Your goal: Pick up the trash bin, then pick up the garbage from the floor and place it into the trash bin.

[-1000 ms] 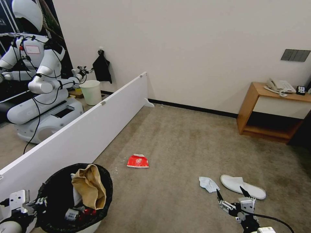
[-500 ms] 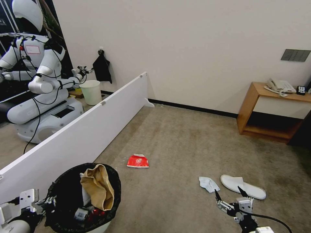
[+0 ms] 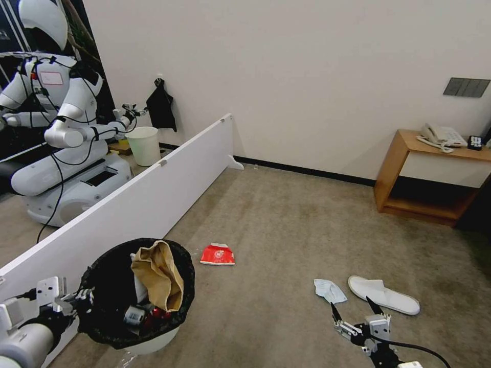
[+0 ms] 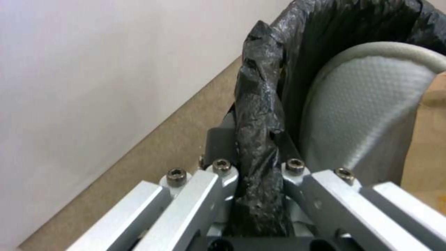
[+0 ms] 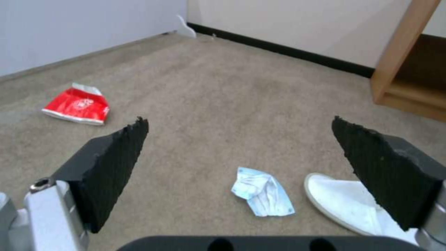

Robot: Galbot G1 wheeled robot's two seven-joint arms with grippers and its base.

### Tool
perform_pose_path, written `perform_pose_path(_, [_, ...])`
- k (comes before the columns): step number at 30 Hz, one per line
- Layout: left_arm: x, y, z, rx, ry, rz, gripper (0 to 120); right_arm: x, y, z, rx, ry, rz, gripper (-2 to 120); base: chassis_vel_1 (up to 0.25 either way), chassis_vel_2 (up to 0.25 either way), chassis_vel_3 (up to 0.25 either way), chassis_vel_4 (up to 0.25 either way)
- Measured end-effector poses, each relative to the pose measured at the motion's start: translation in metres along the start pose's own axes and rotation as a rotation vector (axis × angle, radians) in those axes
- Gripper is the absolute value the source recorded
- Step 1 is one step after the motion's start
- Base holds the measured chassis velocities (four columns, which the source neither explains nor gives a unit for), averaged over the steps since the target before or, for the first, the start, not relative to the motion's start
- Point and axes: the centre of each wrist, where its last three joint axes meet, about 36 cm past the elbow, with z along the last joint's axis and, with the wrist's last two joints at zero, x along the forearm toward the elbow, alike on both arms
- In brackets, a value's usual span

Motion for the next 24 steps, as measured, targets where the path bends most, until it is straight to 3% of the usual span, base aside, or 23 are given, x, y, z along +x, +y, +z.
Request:
perform_pose_path(13, [0.0027,0.0076,-0.0069,0.006,-0.022,-0.038,4,-0.0049,0.0066,0.0055,-0.004,0.01,-0.037,100,0.0,0.0,0.0,0.0])
perform_pose_path(24, [0.0067,0.009,-0.0043,0.012,-0.018,-0.046,4,-0.0064,0.0051,0.0063,-0.011,0.003,-0.051,100,0.0,0.0,0.0,0.0])
